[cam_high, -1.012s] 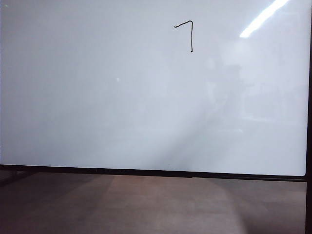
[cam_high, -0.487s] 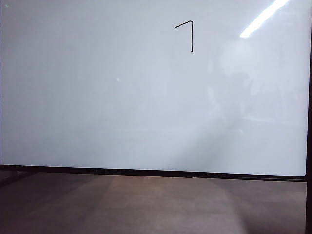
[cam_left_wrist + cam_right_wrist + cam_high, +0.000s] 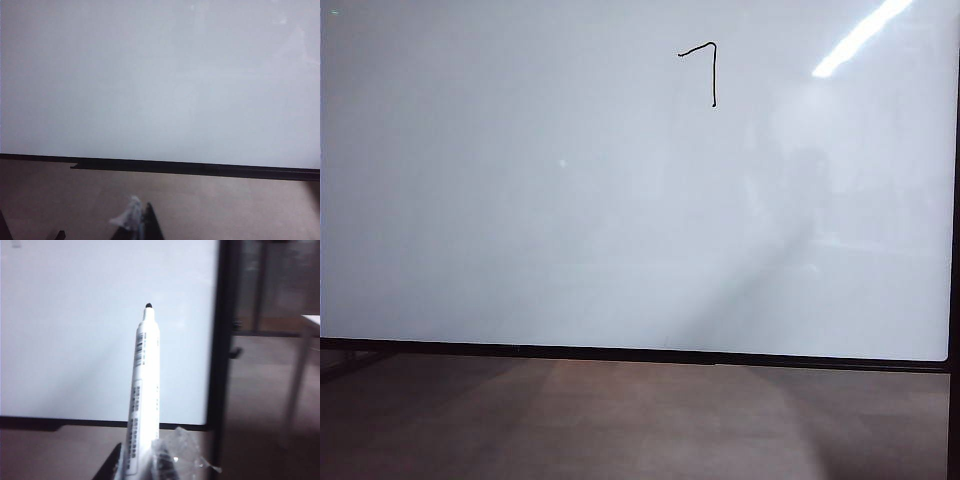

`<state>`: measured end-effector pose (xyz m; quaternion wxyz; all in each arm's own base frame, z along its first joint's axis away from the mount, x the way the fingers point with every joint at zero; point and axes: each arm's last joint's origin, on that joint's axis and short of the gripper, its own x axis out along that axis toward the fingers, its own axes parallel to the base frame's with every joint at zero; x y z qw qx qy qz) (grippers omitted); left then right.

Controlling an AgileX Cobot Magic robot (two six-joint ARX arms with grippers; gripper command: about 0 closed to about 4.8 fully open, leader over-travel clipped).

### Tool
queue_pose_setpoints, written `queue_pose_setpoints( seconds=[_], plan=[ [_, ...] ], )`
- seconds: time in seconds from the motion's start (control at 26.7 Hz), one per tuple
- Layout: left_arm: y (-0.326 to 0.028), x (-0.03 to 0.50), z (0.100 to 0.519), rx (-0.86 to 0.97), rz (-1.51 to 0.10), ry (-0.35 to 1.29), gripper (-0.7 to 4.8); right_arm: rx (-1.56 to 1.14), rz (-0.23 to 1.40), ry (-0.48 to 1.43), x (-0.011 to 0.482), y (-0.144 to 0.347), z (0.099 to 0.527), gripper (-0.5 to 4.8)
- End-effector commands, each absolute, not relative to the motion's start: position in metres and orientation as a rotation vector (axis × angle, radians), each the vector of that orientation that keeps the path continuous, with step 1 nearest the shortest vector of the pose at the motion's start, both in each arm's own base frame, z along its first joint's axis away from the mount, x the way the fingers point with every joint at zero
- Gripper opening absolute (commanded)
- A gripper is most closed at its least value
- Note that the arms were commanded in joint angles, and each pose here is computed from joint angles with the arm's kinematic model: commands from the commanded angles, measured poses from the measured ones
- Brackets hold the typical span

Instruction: Reach to the right to find the marker pen, pick it up, and write the number 7 on the whiteboard.

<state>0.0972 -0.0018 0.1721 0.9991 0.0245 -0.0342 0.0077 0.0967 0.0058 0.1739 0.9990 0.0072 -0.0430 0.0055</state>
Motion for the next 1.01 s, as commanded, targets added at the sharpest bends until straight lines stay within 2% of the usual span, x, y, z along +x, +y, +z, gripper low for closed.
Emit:
queue_pose_setpoints(
  seconds=[0.04, 1.01],
  plan=[
    [-0.0016, 0.0971, 0.1733, 0.049, 0.017, -0.079, -0.05, 0.017, 0.046, -0.104, 0.0967, 0.0068, 0.1749, 0.02],
    [-0.0016, 0.0971, 0.1733, 0.049, 0.017, -0.079, -0.05, 0.015, 0.02, -0.105, 0.0969, 0.0042, 0.175, 0.03]
  ],
)
